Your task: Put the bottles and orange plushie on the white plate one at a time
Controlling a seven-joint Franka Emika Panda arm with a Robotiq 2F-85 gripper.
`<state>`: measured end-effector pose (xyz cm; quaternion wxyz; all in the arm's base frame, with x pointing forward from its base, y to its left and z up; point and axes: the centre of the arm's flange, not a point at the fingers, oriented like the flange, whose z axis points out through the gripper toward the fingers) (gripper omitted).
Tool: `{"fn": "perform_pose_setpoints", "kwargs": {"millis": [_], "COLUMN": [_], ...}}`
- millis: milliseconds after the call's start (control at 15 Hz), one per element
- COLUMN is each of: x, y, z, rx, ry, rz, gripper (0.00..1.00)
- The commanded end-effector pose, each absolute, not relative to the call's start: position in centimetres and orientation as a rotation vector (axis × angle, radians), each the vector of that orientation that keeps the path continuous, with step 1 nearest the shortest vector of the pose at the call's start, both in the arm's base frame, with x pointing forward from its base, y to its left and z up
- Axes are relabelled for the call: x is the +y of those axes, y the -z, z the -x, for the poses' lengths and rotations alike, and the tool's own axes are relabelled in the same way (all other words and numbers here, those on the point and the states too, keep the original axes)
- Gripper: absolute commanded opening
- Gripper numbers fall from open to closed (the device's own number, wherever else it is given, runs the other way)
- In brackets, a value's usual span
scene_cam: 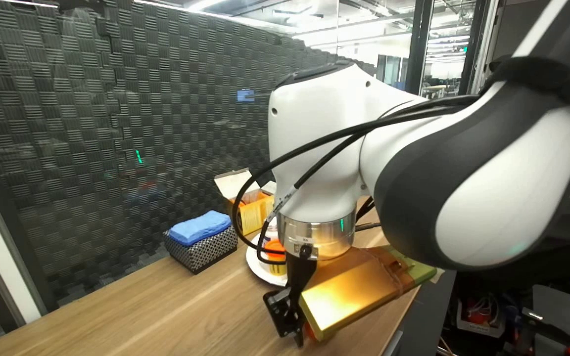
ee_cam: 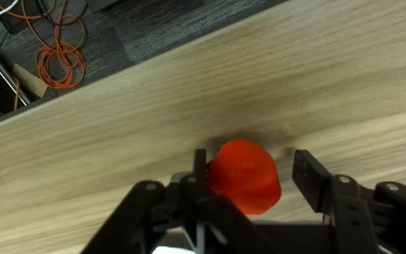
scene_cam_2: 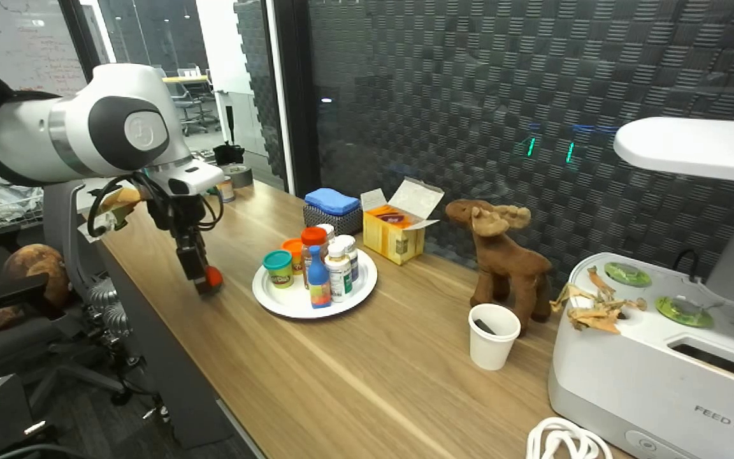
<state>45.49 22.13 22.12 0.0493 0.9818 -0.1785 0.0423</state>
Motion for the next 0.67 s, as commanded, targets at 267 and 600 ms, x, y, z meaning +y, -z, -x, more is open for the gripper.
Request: {"fn": "perform_pose_setpoints", "kwargs": {"millis": [267,600], "x": [21.3,19.0], "y": [-23.4,-25.9], "z": [-45.6,-45.8], "rx": [-0.576,-0.691], "ry": [-0.159,-0.260], "rz": [-2.963,-2.934], "gripper": [0.23,0.23]}}
